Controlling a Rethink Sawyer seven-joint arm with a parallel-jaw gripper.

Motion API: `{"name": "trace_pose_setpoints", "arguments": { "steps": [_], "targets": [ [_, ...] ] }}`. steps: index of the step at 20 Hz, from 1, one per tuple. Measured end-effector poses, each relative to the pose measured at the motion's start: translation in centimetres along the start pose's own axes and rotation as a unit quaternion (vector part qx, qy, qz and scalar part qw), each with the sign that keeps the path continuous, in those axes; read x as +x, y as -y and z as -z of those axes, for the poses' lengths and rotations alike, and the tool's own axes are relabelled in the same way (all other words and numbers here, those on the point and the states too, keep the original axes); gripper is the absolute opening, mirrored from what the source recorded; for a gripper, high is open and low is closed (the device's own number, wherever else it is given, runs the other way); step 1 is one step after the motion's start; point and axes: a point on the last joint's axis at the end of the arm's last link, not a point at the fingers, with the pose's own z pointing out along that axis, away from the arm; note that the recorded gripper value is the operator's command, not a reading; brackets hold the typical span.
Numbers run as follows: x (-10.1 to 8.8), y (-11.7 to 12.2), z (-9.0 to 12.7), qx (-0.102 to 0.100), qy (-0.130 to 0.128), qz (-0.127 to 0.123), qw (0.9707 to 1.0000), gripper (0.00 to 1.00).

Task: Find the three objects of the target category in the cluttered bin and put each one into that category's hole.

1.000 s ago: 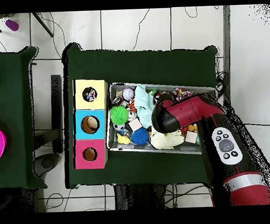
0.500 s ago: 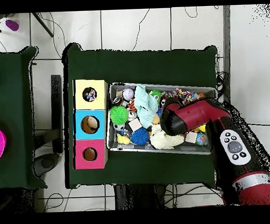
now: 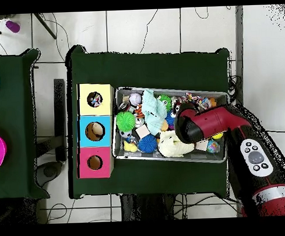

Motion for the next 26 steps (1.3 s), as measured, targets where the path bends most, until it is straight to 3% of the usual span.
{"name": "trace_pose_setpoints", "arguments": {
  "steps": [18, 26],
  "targets": [
    [-0.7, -1.5, 0.3, -0.005, 0.009, 0.032, 0.9994, 1.00],
    [-3.4, 0.8, 3.3, -0.020, 0.023, 0.021, 0.9993, 1.00]
  ]
}}
